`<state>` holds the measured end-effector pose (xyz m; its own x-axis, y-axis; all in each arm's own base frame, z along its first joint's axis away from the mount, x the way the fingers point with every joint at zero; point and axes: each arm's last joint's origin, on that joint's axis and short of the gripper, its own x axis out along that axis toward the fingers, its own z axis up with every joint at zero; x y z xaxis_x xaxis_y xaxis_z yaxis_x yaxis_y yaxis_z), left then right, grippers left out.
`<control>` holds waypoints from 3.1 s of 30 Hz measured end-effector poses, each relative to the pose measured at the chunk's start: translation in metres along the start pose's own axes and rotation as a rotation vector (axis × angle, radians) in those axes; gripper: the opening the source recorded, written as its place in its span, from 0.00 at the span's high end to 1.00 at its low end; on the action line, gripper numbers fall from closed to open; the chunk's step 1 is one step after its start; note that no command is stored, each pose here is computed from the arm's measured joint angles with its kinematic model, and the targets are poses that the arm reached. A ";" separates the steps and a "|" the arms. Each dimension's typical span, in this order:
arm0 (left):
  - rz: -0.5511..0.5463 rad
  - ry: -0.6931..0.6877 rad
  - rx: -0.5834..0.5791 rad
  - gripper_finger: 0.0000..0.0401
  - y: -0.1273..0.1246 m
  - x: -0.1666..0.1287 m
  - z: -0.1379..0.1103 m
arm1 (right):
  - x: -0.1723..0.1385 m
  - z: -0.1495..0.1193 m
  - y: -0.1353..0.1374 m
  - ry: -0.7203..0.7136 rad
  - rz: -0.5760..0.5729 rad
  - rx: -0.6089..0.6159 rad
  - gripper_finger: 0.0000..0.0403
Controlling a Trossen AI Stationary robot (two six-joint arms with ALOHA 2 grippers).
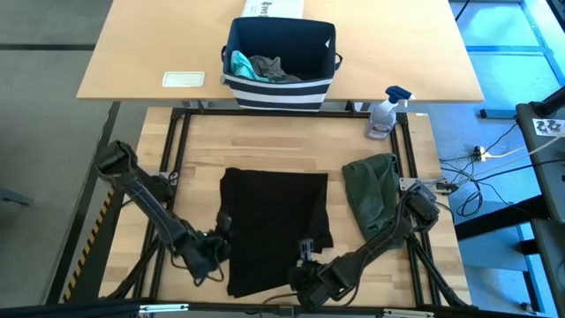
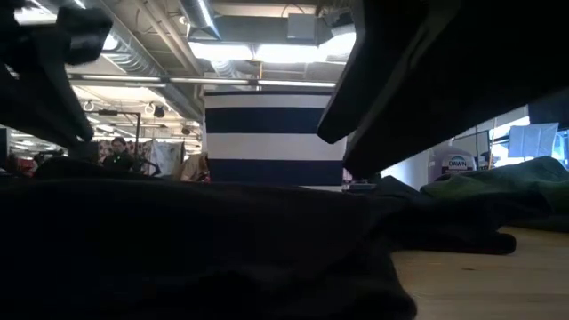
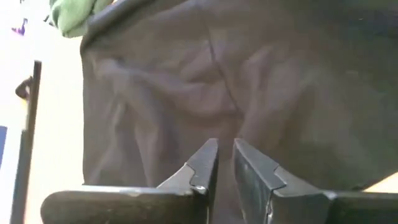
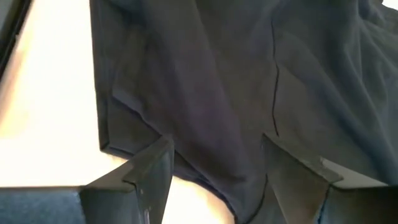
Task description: Fold Laundry from Bin
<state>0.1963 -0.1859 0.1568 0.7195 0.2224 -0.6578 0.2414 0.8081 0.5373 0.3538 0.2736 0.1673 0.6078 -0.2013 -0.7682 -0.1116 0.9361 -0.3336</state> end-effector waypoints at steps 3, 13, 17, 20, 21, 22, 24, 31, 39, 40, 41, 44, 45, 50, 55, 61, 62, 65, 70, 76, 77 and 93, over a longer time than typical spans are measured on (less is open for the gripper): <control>-0.020 -0.099 -0.104 0.92 0.007 -0.006 -0.019 | 0.000 0.000 0.000 0.000 0.002 0.012 0.40; 0.015 -0.129 -0.245 0.96 0.036 -0.001 -0.049 | 0.018 -0.010 0.009 0.037 -0.016 0.027 0.40; -0.019 -0.054 -0.268 0.96 0.044 0.014 -0.060 | 0.022 -0.013 0.011 0.051 -0.030 0.030 0.40; -0.015 -0.027 -0.299 0.96 0.051 0.022 -0.064 | 0.022 -0.011 0.011 0.038 -0.025 0.064 0.40; -0.011 -0.016 -0.307 0.96 0.054 0.024 -0.065 | 0.022 -0.012 0.011 0.040 -0.024 0.065 0.40; -0.006 -0.008 -0.313 0.96 0.056 0.025 -0.067 | 0.022 -0.012 0.011 0.043 -0.023 0.067 0.40; 0.012 0.009 -0.328 0.96 0.061 0.029 -0.069 | 0.022 -0.012 0.011 0.048 -0.010 0.077 0.40; 0.016 0.052 -0.355 0.96 0.075 0.039 -0.074 | 0.015 0.002 0.013 -0.067 0.017 0.117 0.40; -0.021 0.095 -0.385 0.96 0.085 0.046 -0.082 | 0.043 0.000 0.017 -0.082 0.029 0.152 0.40; -0.022 0.104 -0.390 0.96 0.086 0.047 -0.085 | 0.046 -0.002 0.018 -0.076 0.030 0.150 0.40; -0.022 0.115 -0.395 0.96 0.087 0.048 -0.088 | 0.050 -0.004 0.019 -0.067 0.029 0.145 0.40; -0.029 0.144 -0.414 0.96 0.089 0.051 -0.096 | 0.052 -0.007 0.022 -0.054 0.035 0.136 0.40; -0.030 0.153 -0.421 0.96 0.090 0.052 -0.099 | 0.052 -0.007 0.023 -0.051 0.037 0.134 0.40; -0.037 0.192 -0.459 0.96 0.095 0.057 -0.110 | 0.041 -0.008 0.030 -0.051 0.077 0.117 0.40; -0.027 0.211 -0.501 0.96 0.103 0.060 -0.116 | 0.032 -0.009 0.037 -0.050 0.125 0.112 0.40; -0.005 0.231 -0.525 0.96 0.109 0.063 -0.121 | 0.027 -0.012 0.043 -0.025 0.163 0.141 0.40; -0.002 0.234 -0.528 0.96 0.110 0.063 -0.121 | 0.027 -0.012 0.043 -0.022 0.164 0.140 0.40; 0.005 0.239 -0.535 0.96 0.112 0.064 -0.122 | 0.025 -0.013 0.044 -0.016 0.166 0.135 0.40; 0.012 0.226 -0.489 0.96 0.112 0.064 -0.121 | 0.021 -0.012 0.041 -0.014 0.160 0.144 0.40; 0.042 0.172 -0.460 0.96 0.118 0.062 -0.112 | -0.016 0.009 0.021 -0.126 0.111 0.198 0.40; 0.046 0.153 -0.455 0.96 0.120 0.061 -0.109 | -0.022 0.012 0.017 -0.142 0.101 0.203 0.40; 0.121 -0.002 -0.463 0.96 0.153 0.042 -0.087 | -0.015 0.003 -0.051 -0.059 -0.042 0.257 0.40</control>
<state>0.2061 -0.0055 0.1655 0.7262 0.3295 -0.6033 -0.1594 0.9344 0.3185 0.3526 0.2301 0.1978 0.6529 -0.2315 -0.7212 0.1137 0.9713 -0.2088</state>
